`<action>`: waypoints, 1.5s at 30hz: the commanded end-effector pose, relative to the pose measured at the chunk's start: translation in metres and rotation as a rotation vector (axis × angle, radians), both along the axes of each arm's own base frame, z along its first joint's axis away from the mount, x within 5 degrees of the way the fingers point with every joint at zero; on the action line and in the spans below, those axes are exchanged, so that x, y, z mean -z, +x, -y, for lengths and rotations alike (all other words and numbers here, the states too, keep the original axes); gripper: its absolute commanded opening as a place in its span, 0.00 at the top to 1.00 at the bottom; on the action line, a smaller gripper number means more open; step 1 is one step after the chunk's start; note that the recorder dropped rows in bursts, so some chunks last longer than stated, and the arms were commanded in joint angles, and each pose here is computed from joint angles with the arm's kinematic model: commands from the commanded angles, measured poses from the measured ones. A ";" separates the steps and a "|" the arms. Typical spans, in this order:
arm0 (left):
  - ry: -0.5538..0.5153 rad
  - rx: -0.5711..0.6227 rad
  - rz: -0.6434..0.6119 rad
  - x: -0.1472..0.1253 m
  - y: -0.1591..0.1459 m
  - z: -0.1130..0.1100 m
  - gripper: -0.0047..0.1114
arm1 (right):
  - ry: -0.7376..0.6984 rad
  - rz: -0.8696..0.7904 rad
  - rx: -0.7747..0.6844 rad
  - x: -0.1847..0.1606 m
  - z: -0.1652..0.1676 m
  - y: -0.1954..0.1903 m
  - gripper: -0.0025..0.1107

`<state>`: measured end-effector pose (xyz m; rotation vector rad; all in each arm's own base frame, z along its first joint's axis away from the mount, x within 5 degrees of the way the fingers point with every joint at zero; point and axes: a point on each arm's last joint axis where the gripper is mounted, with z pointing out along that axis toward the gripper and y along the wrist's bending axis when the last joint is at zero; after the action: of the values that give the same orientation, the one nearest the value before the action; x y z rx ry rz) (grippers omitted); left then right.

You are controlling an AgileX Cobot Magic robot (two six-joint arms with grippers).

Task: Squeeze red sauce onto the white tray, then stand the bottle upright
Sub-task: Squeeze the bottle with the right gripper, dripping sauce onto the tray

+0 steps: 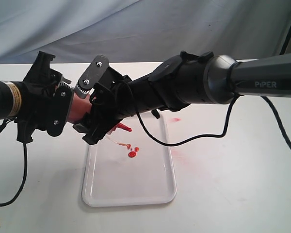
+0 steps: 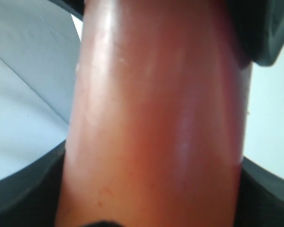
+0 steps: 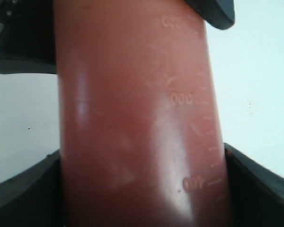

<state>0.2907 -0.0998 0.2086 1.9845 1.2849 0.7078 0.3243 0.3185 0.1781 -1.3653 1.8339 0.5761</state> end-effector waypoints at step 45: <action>-0.195 0.135 0.072 -0.022 -0.002 0.026 0.96 | -0.025 -0.004 -0.094 -0.007 -0.009 -0.017 0.05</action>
<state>0.2908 -0.1011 0.2102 1.9687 1.2806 0.6953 0.3232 0.3166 0.1823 -1.3628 1.8540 0.5698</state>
